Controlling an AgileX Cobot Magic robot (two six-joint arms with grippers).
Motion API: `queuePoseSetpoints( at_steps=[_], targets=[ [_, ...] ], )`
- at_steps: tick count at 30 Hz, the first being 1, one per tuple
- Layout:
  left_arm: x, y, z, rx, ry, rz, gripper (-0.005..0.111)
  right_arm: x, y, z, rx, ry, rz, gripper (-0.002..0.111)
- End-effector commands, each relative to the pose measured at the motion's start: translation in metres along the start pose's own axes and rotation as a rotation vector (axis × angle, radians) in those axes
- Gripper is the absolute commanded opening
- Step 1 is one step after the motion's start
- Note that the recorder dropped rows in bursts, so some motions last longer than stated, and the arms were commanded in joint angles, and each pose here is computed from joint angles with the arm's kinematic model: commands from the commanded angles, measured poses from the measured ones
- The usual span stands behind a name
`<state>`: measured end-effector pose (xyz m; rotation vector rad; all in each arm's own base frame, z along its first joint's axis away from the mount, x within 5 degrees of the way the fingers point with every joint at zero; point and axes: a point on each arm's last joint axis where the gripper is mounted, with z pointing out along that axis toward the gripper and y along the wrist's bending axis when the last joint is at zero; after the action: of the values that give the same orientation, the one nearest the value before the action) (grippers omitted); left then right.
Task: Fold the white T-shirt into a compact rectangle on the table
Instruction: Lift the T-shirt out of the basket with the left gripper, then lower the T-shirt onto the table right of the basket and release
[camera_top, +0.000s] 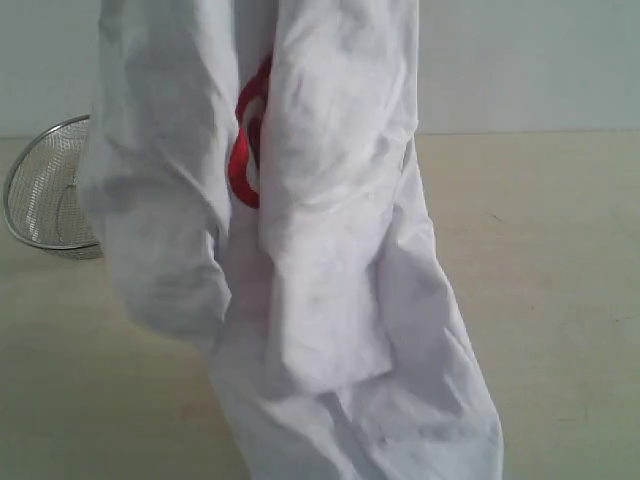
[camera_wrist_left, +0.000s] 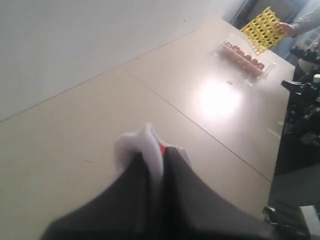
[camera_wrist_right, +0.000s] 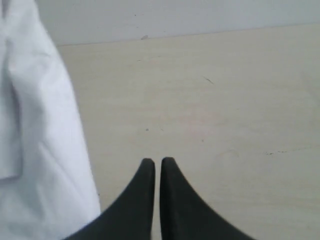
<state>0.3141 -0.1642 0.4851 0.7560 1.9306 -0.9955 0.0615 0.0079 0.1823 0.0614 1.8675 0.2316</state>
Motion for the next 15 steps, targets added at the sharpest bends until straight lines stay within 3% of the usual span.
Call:
queuePoseSetpoints(
  at_steps=[1, 8, 10, 13, 15],
  targets=[
    [-0.001, 0.041, 0.029, 0.0, -0.038, -0.012, 0.004, -0.001, 0.0, -0.001, -0.001, -0.013, -0.007, 0.0],
    [0.018, 0.088, 0.074, -0.005, 0.03, -0.074, 0.006, -0.001, 0.0, -0.001, -0.001, -0.013, -0.007, 0.0],
    [0.021, 0.098, 0.078, -0.064, 0.039, -0.052, 0.024, -0.001, 0.0, -0.001, -0.001, -0.013, -0.007, 0.0],
    [0.024, 0.111, 0.077, -0.203, 0.069, -0.047, 0.076, -0.001, 0.0, -0.001, -0.001, -0.013, -0.007, 0.0],
    [0.028, 0.119, 0.074, -0.295, 0.119, -0.01, 0.103, -0.001, 0.0, -0.001, -0.001, -0.013, -0.007, 0.0]
  ],
)
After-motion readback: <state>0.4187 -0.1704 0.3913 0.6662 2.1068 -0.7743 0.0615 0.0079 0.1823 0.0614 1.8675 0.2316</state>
